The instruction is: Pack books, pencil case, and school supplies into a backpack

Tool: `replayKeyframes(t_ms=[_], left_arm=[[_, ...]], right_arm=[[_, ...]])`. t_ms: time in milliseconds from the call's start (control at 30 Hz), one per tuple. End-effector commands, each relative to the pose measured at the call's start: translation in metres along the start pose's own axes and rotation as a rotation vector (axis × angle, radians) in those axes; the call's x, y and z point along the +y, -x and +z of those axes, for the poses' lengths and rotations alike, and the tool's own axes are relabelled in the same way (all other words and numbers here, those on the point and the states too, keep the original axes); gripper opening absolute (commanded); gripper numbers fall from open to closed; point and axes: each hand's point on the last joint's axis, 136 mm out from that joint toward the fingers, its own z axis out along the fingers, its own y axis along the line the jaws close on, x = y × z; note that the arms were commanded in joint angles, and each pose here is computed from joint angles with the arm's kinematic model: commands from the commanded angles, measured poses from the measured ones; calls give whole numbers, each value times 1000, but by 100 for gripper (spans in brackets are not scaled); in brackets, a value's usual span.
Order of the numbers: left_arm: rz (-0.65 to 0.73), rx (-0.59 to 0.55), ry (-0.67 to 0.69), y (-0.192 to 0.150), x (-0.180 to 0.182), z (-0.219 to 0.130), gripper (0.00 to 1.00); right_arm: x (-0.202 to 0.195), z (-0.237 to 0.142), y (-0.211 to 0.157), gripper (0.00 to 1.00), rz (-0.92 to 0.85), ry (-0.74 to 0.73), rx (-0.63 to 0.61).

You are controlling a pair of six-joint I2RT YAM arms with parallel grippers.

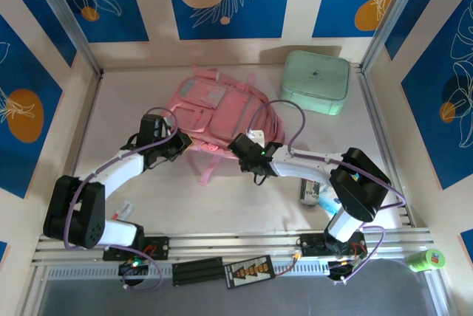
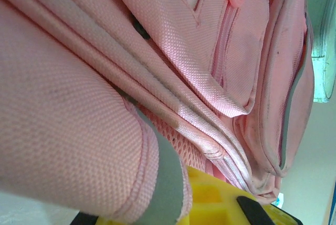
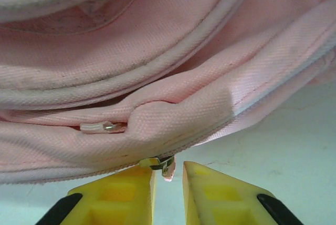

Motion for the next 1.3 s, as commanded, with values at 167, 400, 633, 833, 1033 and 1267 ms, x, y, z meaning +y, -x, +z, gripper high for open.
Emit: replayKeyframes(t_ms=[167, 400, 633, 833, 1033, 1267], left_arm=[[62, -32, -93, 16, -34, -8, 0], [68, -50, -68, 20, -31, -9, 0], [59, -93, -19, 32, -14, -12, 0], [60, -79, -15, 35, -8, -4, 0], [91, -58, 11, 46, -3, 12, 0], [119, -76, 60, 80, 14, 32, 26]], right_arm=[[1, 4, 6, 25, -75, -3, -11], [-5, 2, 13, 14, -176, -18, -69], [-49, -2, 11, 9, -159, -57, -75], [-65, -4, 10, 0, -109, -10, -65], [-10, -25, 14, 0, -218, 293, -27], [58, -54, 1, 0, -256, 674, 56]])
